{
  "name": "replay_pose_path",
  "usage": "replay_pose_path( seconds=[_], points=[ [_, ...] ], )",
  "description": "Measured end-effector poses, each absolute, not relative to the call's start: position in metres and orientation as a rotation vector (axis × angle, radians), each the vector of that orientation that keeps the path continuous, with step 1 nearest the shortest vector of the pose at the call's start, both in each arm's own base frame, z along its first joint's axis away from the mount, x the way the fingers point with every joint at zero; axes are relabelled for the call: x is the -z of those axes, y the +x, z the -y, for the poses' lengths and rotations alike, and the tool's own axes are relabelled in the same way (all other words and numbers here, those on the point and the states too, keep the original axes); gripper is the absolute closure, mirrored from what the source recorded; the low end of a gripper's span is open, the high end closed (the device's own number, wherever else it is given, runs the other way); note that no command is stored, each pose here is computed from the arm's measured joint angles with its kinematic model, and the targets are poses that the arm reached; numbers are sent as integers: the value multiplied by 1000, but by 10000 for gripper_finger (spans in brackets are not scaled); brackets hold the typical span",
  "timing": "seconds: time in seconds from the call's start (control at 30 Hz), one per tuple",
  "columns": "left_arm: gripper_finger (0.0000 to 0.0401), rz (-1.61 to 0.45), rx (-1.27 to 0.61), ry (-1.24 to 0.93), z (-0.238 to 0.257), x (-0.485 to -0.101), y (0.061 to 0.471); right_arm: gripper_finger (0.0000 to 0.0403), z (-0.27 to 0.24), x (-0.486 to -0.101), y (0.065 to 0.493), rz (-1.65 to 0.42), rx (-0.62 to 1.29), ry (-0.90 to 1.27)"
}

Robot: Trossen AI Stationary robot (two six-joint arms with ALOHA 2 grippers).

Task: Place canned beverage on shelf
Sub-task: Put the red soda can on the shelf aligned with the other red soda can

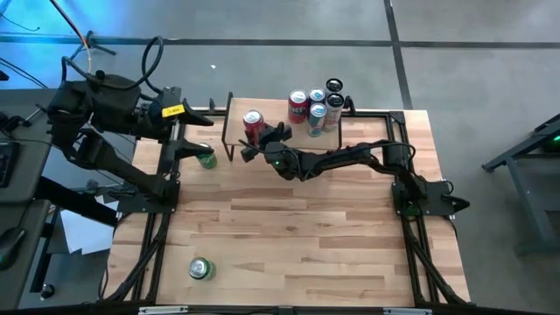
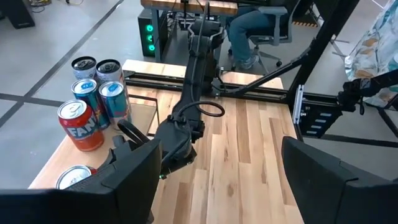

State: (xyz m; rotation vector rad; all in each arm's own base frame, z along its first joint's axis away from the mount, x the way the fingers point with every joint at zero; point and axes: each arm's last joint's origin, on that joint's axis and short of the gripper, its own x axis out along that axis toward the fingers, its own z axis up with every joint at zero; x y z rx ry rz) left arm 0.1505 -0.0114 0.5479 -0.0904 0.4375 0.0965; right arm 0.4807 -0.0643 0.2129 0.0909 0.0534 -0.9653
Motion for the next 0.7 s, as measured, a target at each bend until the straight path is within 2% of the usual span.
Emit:
replay_pose_path(
  seconds=[0.17, 0.43, 0.7],
  points=[
    [116, -438, -97, -90, 11, -548, 150, 116, 64, -212, 480, -75, 963, 83],
    [116, -438, -97, -93, 11, -548, 150, 52, 66, -209, 480, -103, 965, 72],
    [116, -438, -99, -99, 11, -548, 150, 45, 66, -209, 480, -107, 965, 70]
  ],
)
